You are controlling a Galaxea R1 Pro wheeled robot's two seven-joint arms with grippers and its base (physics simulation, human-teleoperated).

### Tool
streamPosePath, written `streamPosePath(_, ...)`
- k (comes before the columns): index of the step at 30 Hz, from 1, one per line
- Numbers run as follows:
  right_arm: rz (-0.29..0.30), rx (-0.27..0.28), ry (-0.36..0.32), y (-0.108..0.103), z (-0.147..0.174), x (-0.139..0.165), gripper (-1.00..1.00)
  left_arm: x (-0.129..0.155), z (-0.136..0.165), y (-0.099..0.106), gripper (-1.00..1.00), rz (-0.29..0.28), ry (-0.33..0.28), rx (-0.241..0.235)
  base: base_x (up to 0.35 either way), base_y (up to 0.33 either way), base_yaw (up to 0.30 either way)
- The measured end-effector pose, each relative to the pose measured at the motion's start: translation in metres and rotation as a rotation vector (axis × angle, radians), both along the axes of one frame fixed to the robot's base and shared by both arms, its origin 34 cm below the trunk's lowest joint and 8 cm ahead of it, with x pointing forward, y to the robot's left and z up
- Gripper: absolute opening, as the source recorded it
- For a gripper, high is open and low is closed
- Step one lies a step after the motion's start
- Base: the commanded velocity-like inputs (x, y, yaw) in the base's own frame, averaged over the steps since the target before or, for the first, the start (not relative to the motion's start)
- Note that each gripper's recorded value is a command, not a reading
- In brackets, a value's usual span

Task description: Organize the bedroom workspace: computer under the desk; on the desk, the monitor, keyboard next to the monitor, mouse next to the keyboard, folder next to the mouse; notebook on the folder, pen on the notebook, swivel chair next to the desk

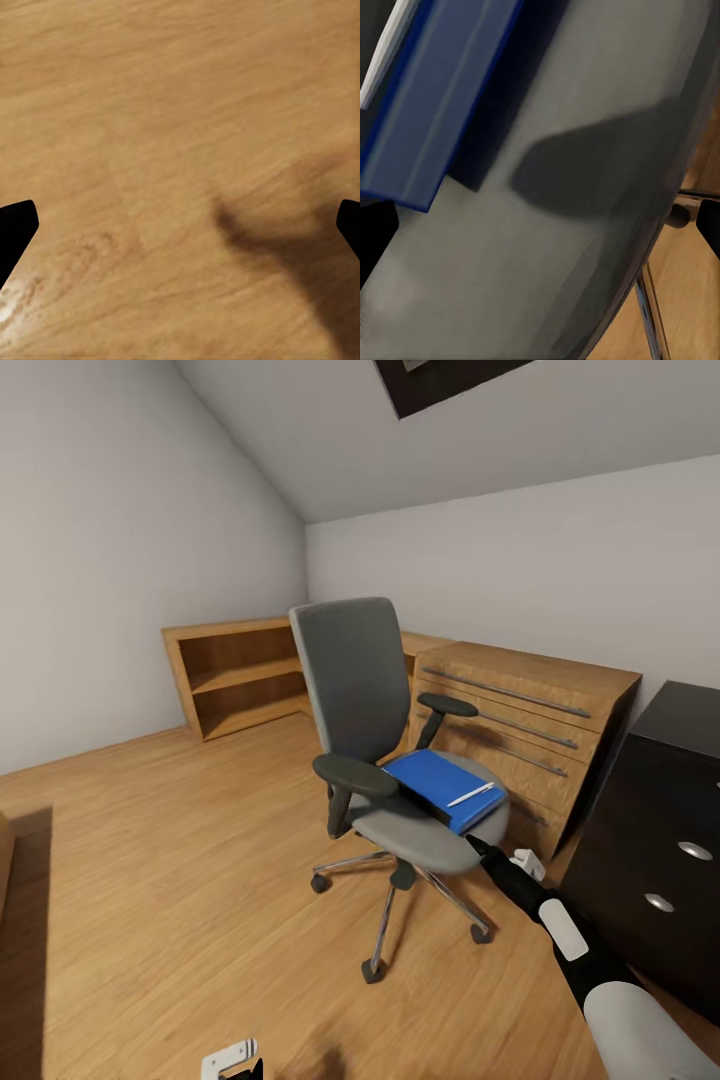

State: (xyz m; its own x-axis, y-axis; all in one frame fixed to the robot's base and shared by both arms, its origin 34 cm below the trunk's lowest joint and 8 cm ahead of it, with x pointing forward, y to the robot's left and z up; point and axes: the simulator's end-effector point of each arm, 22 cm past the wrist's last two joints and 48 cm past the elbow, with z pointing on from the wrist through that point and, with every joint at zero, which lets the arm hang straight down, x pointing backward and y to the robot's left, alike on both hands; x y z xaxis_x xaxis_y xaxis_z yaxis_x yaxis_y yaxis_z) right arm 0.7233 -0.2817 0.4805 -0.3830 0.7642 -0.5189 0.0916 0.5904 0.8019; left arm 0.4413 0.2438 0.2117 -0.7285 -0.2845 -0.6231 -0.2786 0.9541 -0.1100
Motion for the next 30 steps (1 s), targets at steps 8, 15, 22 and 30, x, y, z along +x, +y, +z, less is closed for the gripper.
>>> streamPosePath(8, 0.0, 0.0, 0.0, 0.0, -0.0004, 0.0, 1.0, 0.0002, -0.0001, 0.0, 1.0, 0.0, 0.0, 0.0, -0.162, 0.042, 0.002)
streamPosePath(15, 0.0, 0.0, 0.0, 0.0, -0.0003, 0.0, 1.0, 0.0002, 0.0, 0.0, 1.0, 0.0, 0.0, 0.0, -0.235, 0.105, 0.0)
streamPosePath(22, 0.0, 0.0, 0.0, 0.0, 0.0, 0.0, 1.0, 0.0002, 0.0001, 0.0007, 1.0, 0.0, -0.001, 0.001, -0.052, 0.022, 0.0)
streamPosePath(30, 0.0, 0.0, 0.001, 0.0, -0.0002, -0.0003, 1.0, 0.0003, 0.0003, 0.0009, 1.0, 0.0, -0.001, 0.001, 0.084, 0.081, 0.0)
